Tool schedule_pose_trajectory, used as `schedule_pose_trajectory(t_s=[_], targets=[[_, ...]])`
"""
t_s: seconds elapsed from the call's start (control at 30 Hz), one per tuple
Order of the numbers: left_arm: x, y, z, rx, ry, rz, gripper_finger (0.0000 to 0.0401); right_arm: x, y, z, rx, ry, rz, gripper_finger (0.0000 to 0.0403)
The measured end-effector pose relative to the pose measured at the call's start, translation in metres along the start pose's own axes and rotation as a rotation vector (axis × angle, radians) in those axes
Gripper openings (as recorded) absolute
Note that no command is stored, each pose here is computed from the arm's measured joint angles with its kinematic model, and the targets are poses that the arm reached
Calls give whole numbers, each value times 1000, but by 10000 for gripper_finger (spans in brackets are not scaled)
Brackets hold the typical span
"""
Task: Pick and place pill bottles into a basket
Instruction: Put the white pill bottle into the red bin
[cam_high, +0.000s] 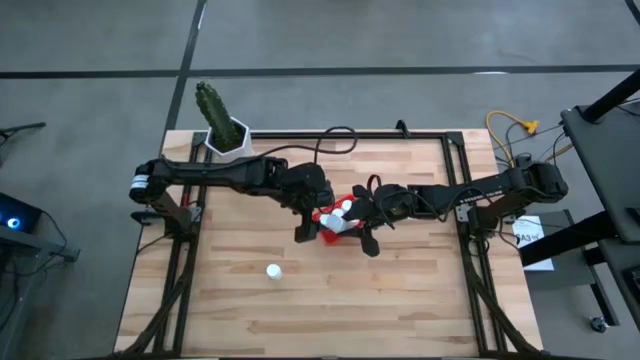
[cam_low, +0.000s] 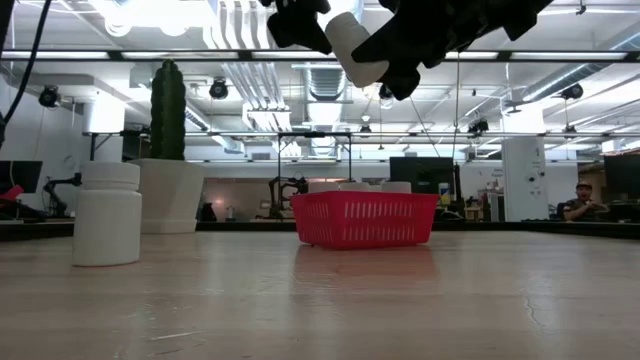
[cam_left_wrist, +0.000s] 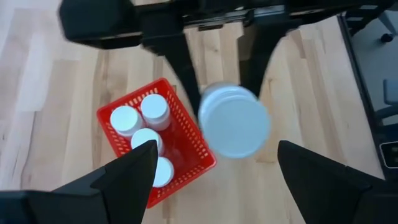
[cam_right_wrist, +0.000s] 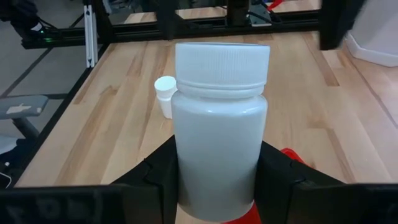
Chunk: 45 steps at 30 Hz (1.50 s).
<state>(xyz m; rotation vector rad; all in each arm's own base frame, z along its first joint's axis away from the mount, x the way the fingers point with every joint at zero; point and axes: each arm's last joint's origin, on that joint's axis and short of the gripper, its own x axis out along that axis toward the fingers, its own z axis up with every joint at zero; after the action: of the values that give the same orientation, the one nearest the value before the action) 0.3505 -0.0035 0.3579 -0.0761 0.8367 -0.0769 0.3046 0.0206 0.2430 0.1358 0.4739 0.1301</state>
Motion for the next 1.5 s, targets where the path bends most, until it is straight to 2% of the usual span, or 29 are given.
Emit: schedule_pose_trajectory(t_s=[0.43,0.73,1.5], targets=[[-6,-5,5,7,-26,-5,314,0,0,0,4,2,0,137],[12,-2,4,32,12,33,314,0,0,0,4,4,0,137],[17,-2,9,36,-13,35,314,0,0,0,3,5,0,136]])
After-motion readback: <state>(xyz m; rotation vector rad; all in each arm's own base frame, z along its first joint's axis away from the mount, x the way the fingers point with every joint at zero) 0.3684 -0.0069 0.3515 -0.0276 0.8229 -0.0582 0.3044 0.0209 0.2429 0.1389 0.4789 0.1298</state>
